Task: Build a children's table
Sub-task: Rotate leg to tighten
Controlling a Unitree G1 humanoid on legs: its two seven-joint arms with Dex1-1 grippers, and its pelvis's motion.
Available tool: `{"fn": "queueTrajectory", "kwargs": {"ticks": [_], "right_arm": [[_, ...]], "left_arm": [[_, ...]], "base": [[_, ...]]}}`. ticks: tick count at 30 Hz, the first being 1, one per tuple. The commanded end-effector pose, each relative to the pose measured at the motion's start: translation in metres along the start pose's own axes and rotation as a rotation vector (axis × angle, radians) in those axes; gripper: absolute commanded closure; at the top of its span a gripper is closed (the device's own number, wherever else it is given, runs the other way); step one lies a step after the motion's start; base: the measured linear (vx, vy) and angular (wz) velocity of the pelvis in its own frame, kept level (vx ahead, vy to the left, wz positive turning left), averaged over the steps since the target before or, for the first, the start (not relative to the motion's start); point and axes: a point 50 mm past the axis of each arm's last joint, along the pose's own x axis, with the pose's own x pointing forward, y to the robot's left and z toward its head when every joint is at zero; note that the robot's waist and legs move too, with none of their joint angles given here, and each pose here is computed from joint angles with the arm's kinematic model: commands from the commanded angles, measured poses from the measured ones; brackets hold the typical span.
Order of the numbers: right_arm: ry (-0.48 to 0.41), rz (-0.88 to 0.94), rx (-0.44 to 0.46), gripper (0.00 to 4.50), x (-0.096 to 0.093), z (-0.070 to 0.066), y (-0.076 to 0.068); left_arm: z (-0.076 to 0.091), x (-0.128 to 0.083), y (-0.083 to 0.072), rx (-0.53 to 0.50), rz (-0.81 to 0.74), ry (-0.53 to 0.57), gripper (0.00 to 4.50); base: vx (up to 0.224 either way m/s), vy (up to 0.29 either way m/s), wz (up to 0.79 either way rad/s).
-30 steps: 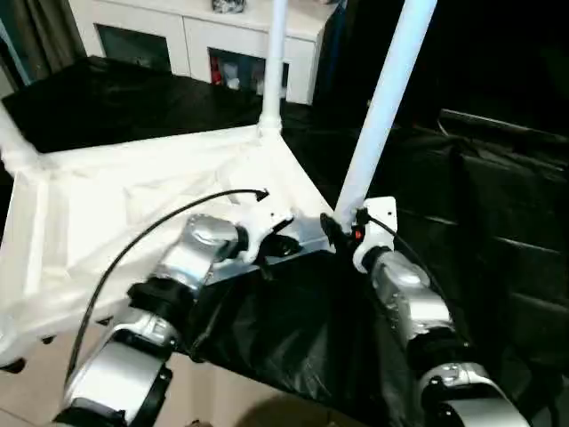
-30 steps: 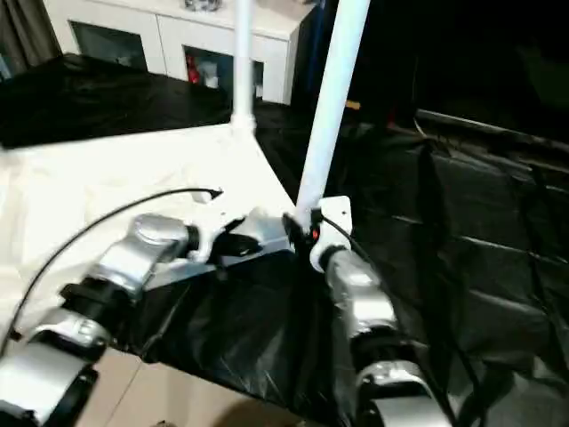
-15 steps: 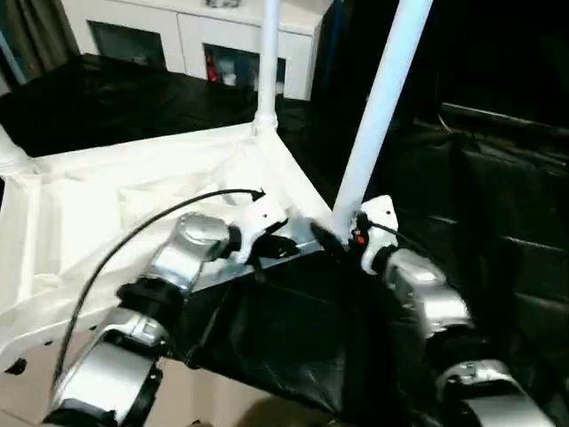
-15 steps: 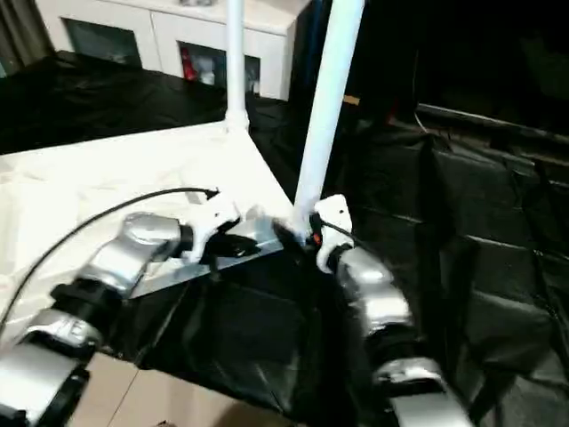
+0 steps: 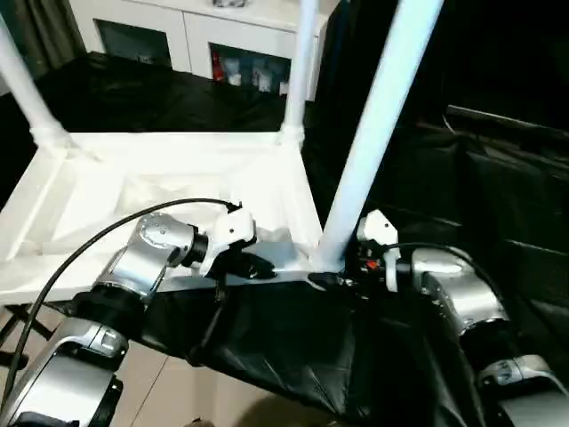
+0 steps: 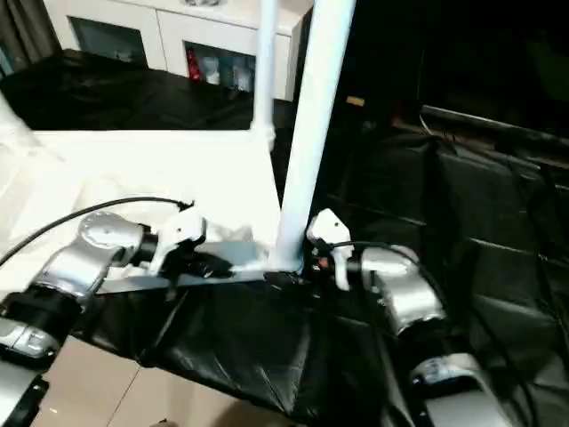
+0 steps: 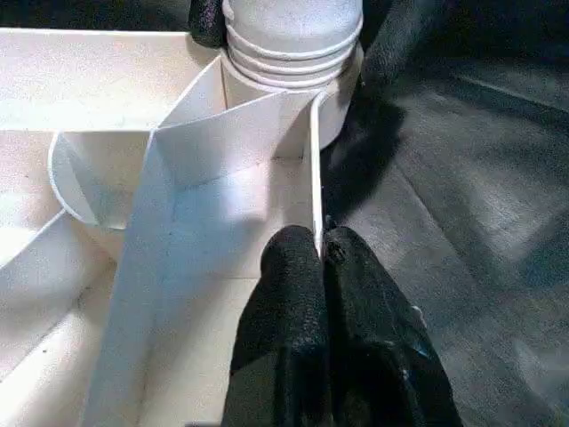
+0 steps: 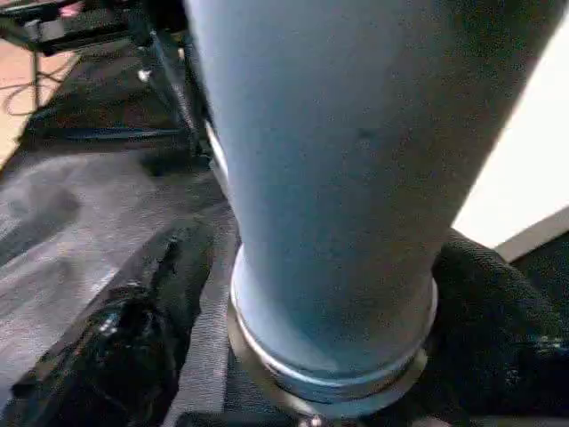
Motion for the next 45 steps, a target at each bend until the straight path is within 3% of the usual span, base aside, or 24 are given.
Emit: {"fn": "queueTrajectory", "kwargs": {"ticks": [1,5,10,17,20,24,28,29,33,35,41,45], "right_arm": [[0.017,0.043,0.007,1.06,0.002,-0.001,0.002],[0.014,0.066,0.022,1.39,0.003,-0.003,0.005],[-0.061,0.017,0.102,1.66,0.006,-0.008,0.014],[-0.127,-0.325,0.220,1.81,0.029,-0.019,0.008],[-0.133,-0.515,0.280,1.82,0.049,-0.021,0.004],[-0.146,-0.665,0.331,1.83,0.075,-0.011,0.008],[-0.132,-0.710,0.273,1.83,0.085,-0.002,0.008],[-0.173,-0.712,0.285,1.27,0.083,0.002,0.006],[-0.218,-0.710,0.277,1.07,0.071,0.003,-0.001],[-0.231,-0.691,0.256,0.68,0.063,0.003,-0.004],[-0.163,-0.515,0.078,0.62,0.026,-0.001,-0.011],[-0.163,-0.397,0.057,0.62,0.015,0.001,-0.010]], "left_arm": [[-0.001,0.004,-0.004,0.026,-0.048,0.027,4.50],[0.000,0.003,-0.004,0.031,-0.054,0.028,4.50],[-0.001,0.006,-0.003,0.005,-0.023,0.014,4.50],[0.005,0.035,0.010,-0.083,0.168,0.028,4.50],[0.015,0.058,0.011,-0.124,0.244,-0.004,4.50],[0.030,0.083,0.007,-0.140,0.280,-0.029,4.50],[0.034,0.091,0.007,-0.118,0.295,-0.018,4.50],[0.034,0.090,0.008,-0.111,0.300,-0.013,4.50],[0.032,0.083,0.009,-0.085,0.291,-0.020,4.50],[0.031,0.077,0.010,-0.074,0.276,-0.031,4.50],[0.015,0.048,0.009,-0.032,0.206,-0.058,4.50],[0.012,0.037,0.007,-0.026,0.153,-0.068,4.50]], "base": [[0.000,0.000,0.00],[0.000,0.000,0.00],[0.000,0.000,0.00],[0.000,0.000,0.00],[0.000,0.000,0.00],[0.000,0.000,0.00],[0.000,0.000,0.00],[0.000,0.000,0.00],[0.000,0.000,0.00],[0.000,0.000,0.00],[0.000,0.000,0.00],[0.000,0.000,0.00]]}}
